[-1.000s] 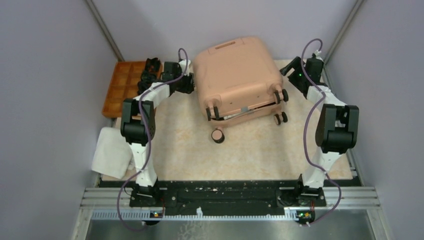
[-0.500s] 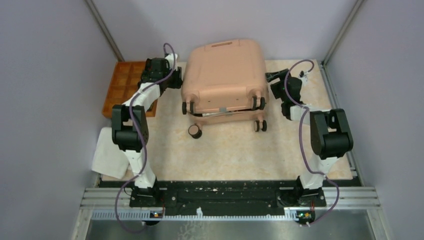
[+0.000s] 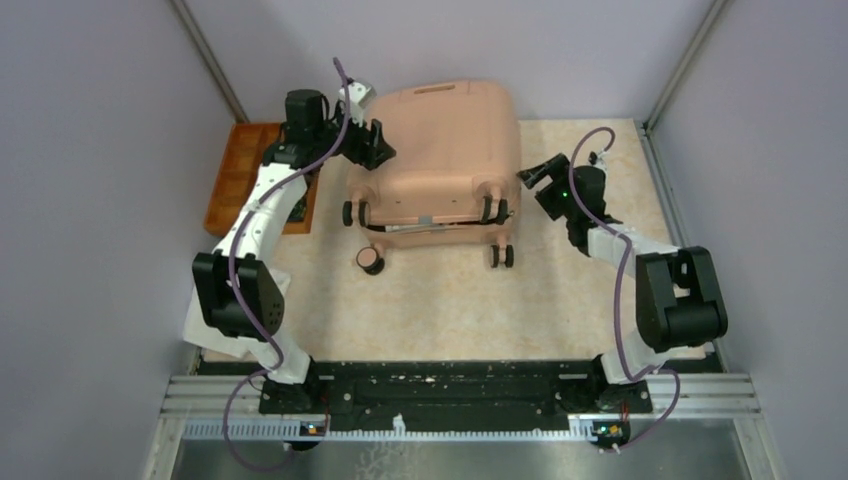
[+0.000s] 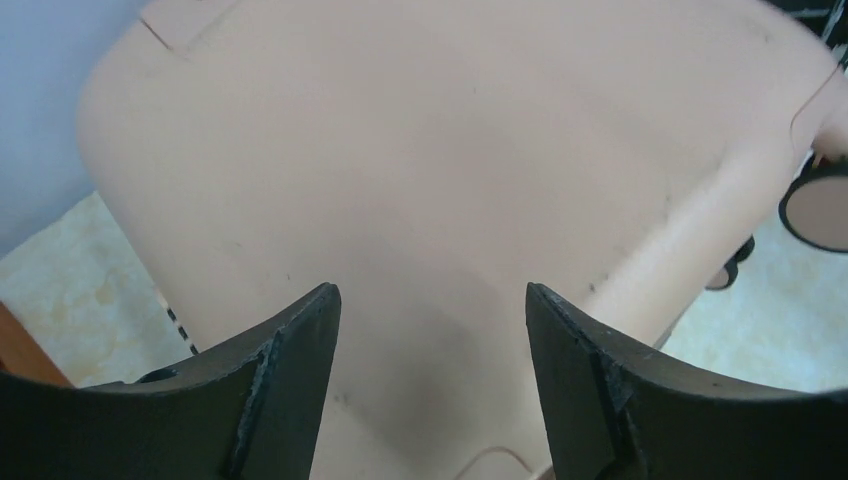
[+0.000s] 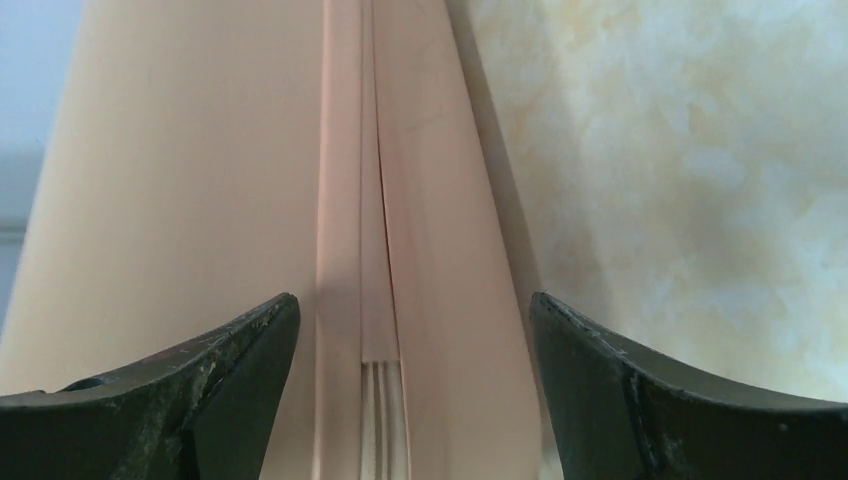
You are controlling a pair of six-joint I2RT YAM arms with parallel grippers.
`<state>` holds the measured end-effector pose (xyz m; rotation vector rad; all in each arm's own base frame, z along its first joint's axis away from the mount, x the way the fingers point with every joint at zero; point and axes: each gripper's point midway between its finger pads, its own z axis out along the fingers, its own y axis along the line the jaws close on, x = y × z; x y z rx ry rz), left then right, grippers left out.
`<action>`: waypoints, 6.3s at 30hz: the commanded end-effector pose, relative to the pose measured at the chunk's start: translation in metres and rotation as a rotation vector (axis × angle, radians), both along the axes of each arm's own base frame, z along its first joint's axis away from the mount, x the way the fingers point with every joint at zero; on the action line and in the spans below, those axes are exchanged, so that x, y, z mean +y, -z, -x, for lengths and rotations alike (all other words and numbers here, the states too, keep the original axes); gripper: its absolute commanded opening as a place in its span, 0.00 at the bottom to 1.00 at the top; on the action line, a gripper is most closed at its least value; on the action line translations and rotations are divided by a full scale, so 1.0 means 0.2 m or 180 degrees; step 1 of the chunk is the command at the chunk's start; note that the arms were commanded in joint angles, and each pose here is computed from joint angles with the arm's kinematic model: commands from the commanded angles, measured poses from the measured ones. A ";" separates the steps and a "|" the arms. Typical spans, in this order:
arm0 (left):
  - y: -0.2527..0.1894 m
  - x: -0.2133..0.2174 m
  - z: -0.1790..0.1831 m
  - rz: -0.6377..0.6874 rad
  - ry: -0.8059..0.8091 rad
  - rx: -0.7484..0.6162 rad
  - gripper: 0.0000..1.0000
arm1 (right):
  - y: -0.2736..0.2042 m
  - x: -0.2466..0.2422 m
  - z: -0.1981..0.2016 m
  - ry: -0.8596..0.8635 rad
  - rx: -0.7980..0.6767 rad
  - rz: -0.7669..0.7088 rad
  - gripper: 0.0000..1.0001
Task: Pack the luggage
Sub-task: Zip the luggage at the center of the board.
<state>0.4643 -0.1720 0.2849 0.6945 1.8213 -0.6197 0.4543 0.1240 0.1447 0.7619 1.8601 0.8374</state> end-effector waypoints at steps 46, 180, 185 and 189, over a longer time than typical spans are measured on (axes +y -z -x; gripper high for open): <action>0.43 0.30 0.51 -0.0631 -0.0507 0.0996 0.48 | -0.08 0.07 0.65 -0.1260 -0.0544 0.1631 0.78; -0.11 -0.03 0.75 -0.0540 0.0100 0.0510 0.00 | 0.23 1.29 0.74 -0.2638 -0.1845 0.2930 0.00; -0.06 -0.03 0.81 -0.0596 0.0230 0.0622 0.00 | 0.25 1.36 0.60 -0.2463 -0.1832 0.3114 0.00; -0.01 -0.03 0.87 -0.0632 0.0376 0.0743 0.00 | 0.28 1.42 0.53 -0.2440 -0.1791 0.3172 0.00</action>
